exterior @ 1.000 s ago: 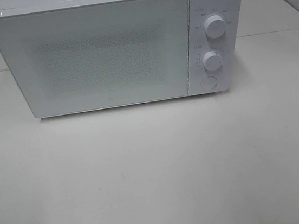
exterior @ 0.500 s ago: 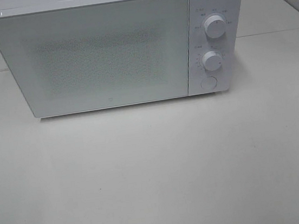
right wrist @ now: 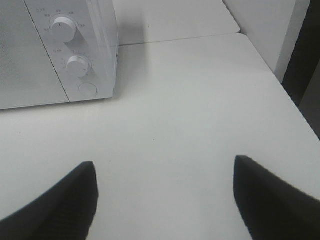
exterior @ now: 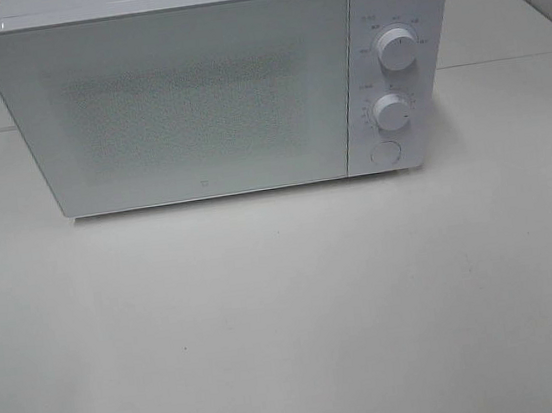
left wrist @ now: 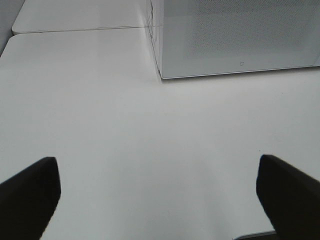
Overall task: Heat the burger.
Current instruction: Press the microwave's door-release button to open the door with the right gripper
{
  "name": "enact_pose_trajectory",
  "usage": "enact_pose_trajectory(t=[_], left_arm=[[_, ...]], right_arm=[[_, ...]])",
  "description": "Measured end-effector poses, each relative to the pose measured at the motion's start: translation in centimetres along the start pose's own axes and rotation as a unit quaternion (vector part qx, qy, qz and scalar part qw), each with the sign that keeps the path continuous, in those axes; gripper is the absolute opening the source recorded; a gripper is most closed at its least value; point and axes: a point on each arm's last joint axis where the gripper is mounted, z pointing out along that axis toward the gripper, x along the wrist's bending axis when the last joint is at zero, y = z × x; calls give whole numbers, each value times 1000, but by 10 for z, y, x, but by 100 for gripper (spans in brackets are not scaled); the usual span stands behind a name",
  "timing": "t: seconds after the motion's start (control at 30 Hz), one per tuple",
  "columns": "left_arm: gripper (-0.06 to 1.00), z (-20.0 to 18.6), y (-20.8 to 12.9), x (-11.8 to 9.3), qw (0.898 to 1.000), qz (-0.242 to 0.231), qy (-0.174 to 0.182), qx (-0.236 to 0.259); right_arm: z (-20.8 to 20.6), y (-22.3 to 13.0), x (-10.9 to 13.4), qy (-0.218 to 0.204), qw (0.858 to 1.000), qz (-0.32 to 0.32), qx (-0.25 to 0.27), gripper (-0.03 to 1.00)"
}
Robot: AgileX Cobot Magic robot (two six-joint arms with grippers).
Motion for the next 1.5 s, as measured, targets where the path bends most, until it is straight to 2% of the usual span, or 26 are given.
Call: enact_pose_trajectory(t=[0.37, 1.5], left_arm=[[99, 0, 0, 0, 1000, 0, 0, 0], [99, 0, 0, 0, 1000, 0, 0, 0]], right_arm=[[4, -4, 1, 21, 1000, -13, 10, 75], [4, -3, 1, 20, 1000, -14, 6, 73]])
